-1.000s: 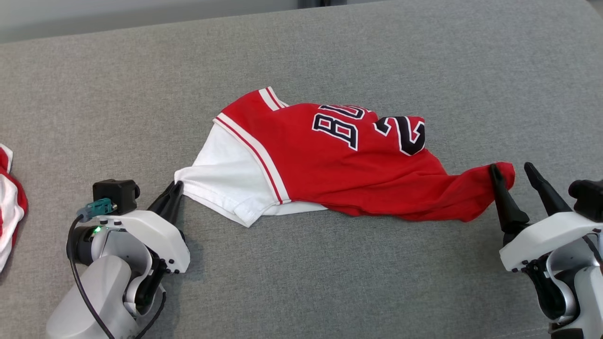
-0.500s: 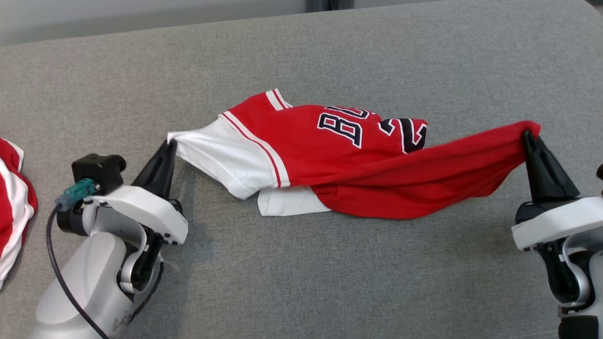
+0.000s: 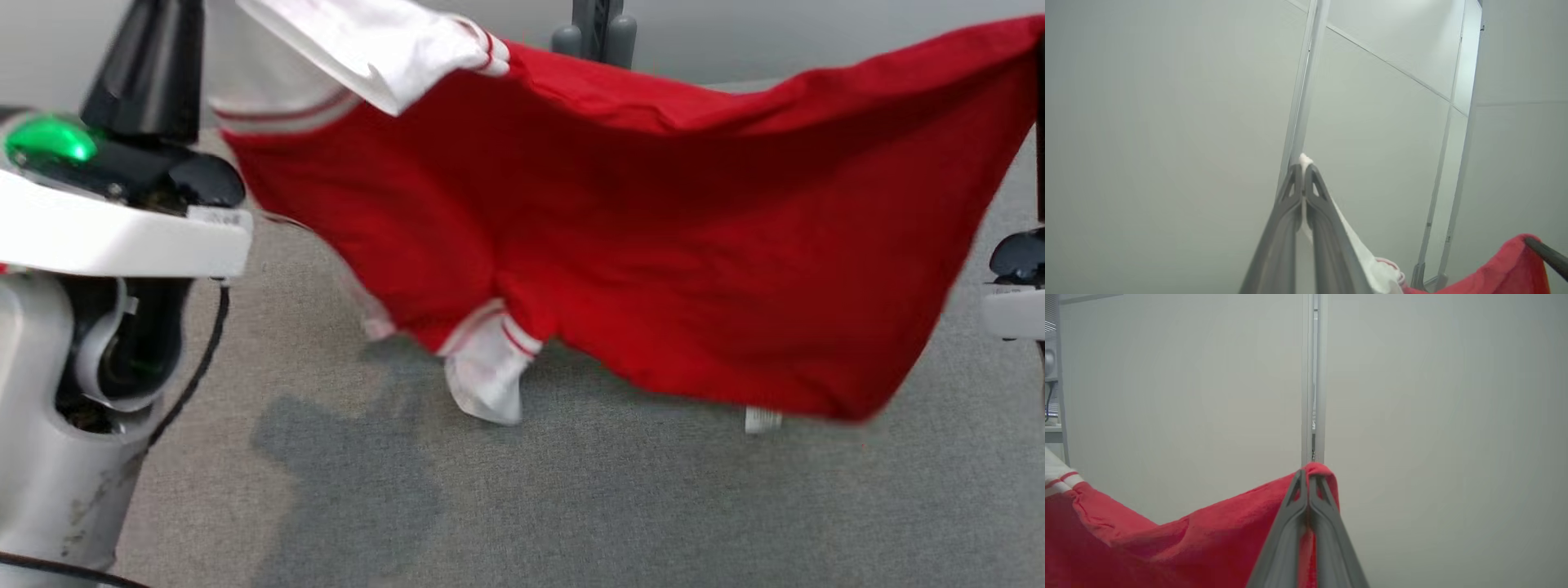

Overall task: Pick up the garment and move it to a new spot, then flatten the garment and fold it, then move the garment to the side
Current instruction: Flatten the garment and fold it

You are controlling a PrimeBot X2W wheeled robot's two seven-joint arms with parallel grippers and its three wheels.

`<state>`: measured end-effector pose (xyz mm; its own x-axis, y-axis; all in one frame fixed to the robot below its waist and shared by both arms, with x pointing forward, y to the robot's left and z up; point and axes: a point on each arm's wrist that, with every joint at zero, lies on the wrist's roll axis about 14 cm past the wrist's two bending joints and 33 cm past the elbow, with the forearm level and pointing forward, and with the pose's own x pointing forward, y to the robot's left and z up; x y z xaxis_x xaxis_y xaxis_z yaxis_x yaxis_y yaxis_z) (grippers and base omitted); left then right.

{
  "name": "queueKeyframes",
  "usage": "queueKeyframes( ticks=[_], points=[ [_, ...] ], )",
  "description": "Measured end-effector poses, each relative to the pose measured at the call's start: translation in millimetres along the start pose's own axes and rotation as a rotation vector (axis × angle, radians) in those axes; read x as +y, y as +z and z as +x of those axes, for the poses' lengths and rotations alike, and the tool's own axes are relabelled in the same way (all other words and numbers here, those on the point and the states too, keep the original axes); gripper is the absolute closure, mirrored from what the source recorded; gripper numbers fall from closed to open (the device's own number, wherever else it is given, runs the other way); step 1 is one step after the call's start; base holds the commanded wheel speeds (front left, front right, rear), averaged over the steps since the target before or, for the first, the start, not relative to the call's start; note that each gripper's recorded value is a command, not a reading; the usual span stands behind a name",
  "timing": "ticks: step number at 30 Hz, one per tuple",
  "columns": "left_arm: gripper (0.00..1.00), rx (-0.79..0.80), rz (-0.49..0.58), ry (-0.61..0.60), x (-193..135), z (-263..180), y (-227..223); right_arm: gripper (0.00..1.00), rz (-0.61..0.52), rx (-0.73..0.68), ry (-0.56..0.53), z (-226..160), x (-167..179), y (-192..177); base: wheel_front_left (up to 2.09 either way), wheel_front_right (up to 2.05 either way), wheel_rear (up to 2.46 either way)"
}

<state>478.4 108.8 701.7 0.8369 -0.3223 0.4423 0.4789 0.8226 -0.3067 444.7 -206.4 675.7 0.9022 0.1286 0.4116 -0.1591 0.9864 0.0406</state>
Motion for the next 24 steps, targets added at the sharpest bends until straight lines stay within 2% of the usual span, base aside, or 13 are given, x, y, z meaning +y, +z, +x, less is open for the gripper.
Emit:
queueKeyframes(
  ticks=[5, 10, 15, 24],
  points=[
    [1.0, -0.239, 0.08, -0.117, -41.9, 10.5, 93.6, 1.0, -0.036, -0.113, 0.058, 10.9, 15.1, 48.3, 0.0, 0.0, 0.0],
    [1.0, -0.354, 0.142, -0.207, -80.6, 6.9, 146.2, 1.0, -0.068, -0.197, 0.077, 10.1, 20.5, 86.6, 0.0, 0.0, 0.0],
    [1.0, -0.34, 0.151, -0.222, -86.9, 11.4, 146.8, 1.0, -0.055, -0.174, 0.08, 12.3, 22.4, 80.4, 0.0, 0.0, 0.0],
    [1.0, -0.169, 0.255, -0.081, -25.9, 64.0, 86.0, 1.0, -0.018, -0.044, 0.113, 53.5, 23.8, 21.8, 0.0, 0.0, 0.0]
  ],
)
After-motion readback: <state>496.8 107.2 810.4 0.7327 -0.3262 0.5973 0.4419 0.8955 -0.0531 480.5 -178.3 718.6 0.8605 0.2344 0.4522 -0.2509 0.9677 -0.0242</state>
